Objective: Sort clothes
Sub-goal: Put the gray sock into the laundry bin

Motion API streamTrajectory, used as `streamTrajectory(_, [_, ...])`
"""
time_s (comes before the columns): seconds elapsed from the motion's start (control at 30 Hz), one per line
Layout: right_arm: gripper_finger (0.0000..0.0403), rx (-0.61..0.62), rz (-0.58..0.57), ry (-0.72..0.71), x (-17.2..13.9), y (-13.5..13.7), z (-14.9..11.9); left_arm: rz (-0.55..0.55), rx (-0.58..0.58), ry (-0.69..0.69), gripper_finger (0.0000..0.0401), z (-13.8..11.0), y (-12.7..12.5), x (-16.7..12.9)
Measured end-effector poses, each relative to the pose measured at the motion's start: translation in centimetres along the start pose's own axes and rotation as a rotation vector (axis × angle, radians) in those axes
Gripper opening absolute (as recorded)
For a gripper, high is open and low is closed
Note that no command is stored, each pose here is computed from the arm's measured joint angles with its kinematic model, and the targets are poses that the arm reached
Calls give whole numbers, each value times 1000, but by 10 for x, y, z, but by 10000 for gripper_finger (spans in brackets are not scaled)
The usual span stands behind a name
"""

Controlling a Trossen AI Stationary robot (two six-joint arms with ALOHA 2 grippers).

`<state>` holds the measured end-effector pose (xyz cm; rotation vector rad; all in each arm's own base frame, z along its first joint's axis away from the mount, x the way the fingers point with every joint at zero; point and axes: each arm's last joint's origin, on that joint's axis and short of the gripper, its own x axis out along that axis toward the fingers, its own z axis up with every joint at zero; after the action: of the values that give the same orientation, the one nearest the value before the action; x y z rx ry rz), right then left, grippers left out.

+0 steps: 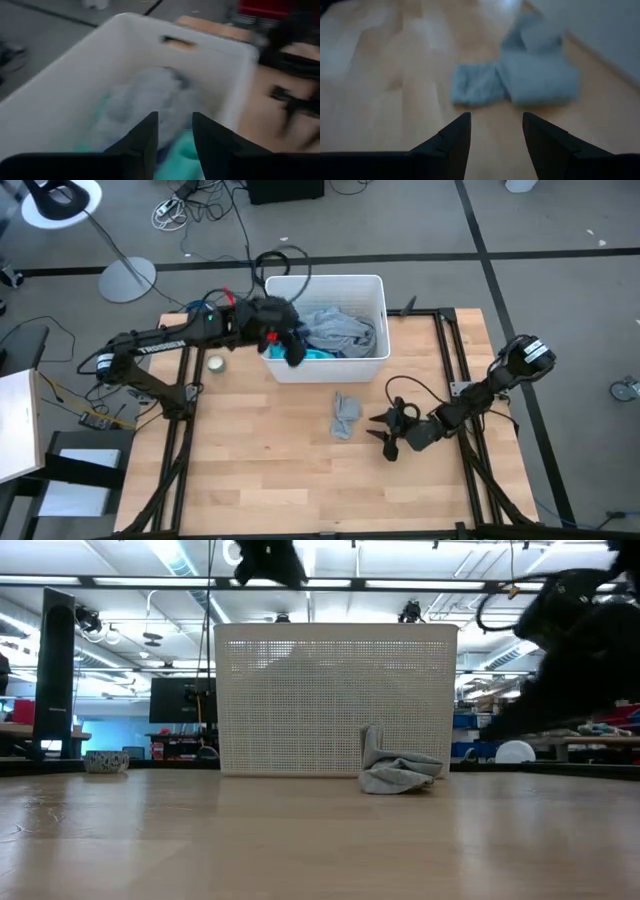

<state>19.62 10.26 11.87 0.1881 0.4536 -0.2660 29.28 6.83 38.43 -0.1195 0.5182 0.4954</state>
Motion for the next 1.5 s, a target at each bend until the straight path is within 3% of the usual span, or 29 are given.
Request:
streamTrajectory(0.13, [178, -102, -25, -72, 14, -4, 8, -91, 57, -11, 126, -5, -32, -14])
streamTrajectory(0.27, [178, -130, -70, -71, 30, -14, 7, -53, 89, -32, 126, -20, -54, -27])
streamTrajectory(0.47, [176, -140, -96, -7, 57, -27, -2, -93, 63, -13, 127, -61, -67, -40])
streamTrajectory(0.67, [171, -212, -102, 9, 91, -28, 1, -207, 29, -86, 127, -98, -76, -55])
streamTrajectory(0.77, [134, -213, -76, 7, 110, -27, 7, -259, 11, -143, 127, -116, -76, -63])
streamTrajectory(0.9, [26, -200, -43, 5, 126, -26, 15, -310, -10, -191, 127, -141, -72, -68])
streamTrajectory(1.0, [16, -226, -33, -2, 128, -23, 23, -339, -44, -248, 127, -158, -69, -70])
streamTrajectory(1.23, [5, -269, 11, -163, 99, -9, 86, -385, -130, -356, 127, -202, -48, -68])
streamTrajectory(1.5, [2, -390, -4, -296, 53, -1, 190, -323, -187, -369, 127, -236, -28, -66])
